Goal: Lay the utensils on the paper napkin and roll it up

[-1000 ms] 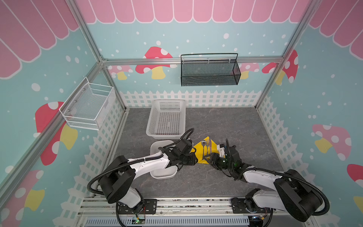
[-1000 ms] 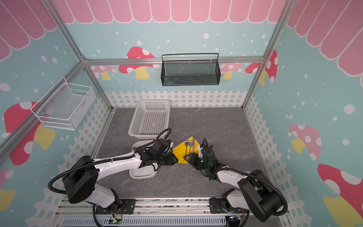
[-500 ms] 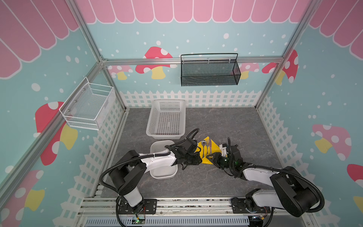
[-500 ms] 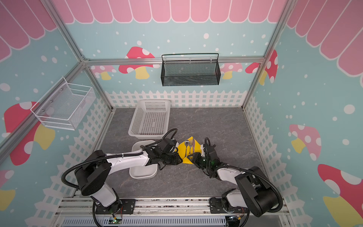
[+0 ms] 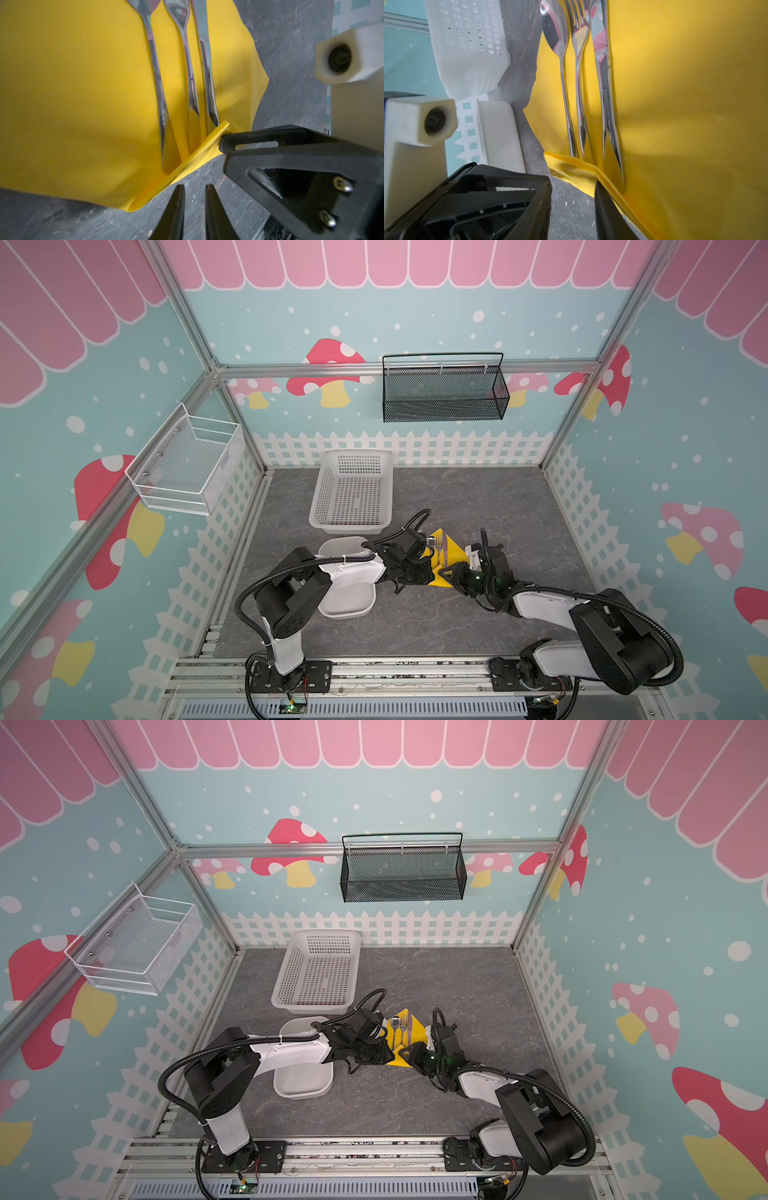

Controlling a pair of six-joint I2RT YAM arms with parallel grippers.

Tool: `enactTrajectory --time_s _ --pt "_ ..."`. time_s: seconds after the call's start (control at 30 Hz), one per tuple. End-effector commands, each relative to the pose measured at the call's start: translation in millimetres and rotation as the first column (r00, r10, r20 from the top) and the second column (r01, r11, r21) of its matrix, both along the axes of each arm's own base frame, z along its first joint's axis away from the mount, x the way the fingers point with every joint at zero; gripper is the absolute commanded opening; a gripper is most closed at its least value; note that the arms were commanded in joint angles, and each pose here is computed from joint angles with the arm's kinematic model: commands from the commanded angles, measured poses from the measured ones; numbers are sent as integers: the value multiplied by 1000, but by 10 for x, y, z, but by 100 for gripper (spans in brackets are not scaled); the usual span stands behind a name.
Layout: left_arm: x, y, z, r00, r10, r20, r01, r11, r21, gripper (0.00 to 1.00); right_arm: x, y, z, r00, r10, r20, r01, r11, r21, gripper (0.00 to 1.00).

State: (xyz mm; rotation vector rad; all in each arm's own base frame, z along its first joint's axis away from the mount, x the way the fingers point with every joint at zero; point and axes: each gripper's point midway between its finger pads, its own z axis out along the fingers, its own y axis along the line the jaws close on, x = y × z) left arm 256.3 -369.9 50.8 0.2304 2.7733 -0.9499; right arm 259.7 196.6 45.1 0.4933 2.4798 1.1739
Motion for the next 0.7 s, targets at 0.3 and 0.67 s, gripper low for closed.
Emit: enactTrajectory --time_s 0.3,0.67 --pt "35 -13 -185 999 -31 -6 32 996 81 20 -47 -193 -56 999 47 3 -45 981 -191 30" --pt "38 -20 -204 1000 -26 -14 27 996 83 20 -62 -323 -101 995 95 -16 -95 941 -326 14"
